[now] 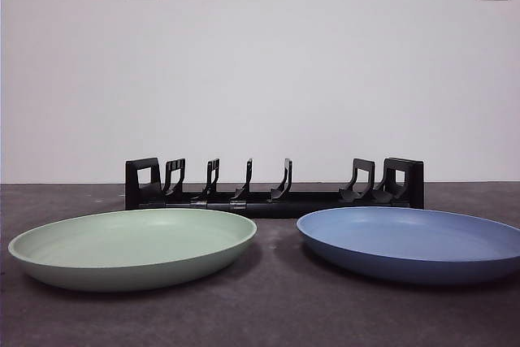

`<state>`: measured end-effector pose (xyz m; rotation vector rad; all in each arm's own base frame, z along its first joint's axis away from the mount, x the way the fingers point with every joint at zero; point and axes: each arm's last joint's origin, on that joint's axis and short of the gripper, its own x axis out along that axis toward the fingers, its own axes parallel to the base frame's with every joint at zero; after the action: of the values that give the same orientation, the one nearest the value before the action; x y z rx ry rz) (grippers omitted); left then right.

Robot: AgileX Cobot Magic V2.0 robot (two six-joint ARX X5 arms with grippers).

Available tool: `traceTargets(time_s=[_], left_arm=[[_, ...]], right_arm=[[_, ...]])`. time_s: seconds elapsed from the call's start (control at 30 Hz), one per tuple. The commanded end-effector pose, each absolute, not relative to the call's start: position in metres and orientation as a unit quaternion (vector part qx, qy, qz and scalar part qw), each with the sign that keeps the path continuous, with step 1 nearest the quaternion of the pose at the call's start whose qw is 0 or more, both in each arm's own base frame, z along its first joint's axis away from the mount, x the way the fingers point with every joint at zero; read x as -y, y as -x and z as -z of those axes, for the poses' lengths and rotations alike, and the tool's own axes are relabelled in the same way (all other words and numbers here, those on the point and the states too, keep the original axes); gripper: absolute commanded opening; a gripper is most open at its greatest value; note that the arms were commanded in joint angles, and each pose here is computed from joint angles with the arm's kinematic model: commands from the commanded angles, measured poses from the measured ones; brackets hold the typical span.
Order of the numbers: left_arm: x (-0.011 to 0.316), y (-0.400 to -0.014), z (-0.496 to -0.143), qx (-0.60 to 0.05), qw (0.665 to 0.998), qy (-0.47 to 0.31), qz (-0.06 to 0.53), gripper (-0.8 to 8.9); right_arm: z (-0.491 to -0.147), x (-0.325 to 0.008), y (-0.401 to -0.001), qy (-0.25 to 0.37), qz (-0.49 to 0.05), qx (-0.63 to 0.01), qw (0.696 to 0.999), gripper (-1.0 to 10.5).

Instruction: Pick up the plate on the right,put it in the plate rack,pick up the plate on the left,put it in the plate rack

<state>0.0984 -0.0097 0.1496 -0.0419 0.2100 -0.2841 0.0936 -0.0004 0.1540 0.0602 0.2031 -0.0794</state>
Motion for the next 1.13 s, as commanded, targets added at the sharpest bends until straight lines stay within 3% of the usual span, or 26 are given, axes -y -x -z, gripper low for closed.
traceTargets(time_s=[0.03, 0.3, 0.63, 0.87, 1.13], left_arm=[[0.010, -0.099, -0.147, -0.108, 0.983, 0.041, 0.139, -0.04], [0.010, -0.098, -0.159, -0.104, 0.980, 0.109, 0.133, -0.06], [0.010, -0.091, -0.211, -0.093, 0.978, 0.128, 0.137, -0.07], [0.013, -0.096, -0.251, -0.112, 0.967, 0.133, 0.186, -0.07], [0.016, -0.101, -0.289, -0.158, 0.946, 0.129, 0.251, -0.07]], right_arm=[[-0.152, 0.000, -0.094, -0.048, 0.033, -0.098, 0.993, 0.0], [-0.168, -0.001, -0.092, -0.117, 0.017, -0.070, 0.991, -0.1], [-0.222, -0.003, -0.087, -0.122, -0.026, -0.046, 0.991, -0.1], [-0.271, -0.007, -0.093, -0.112, -0.078, -0.110, 0.985, -0.1], [-0.326, -0.010, -0.103, -0.045, -0.132, -0.208, 0.968, -0.1]])
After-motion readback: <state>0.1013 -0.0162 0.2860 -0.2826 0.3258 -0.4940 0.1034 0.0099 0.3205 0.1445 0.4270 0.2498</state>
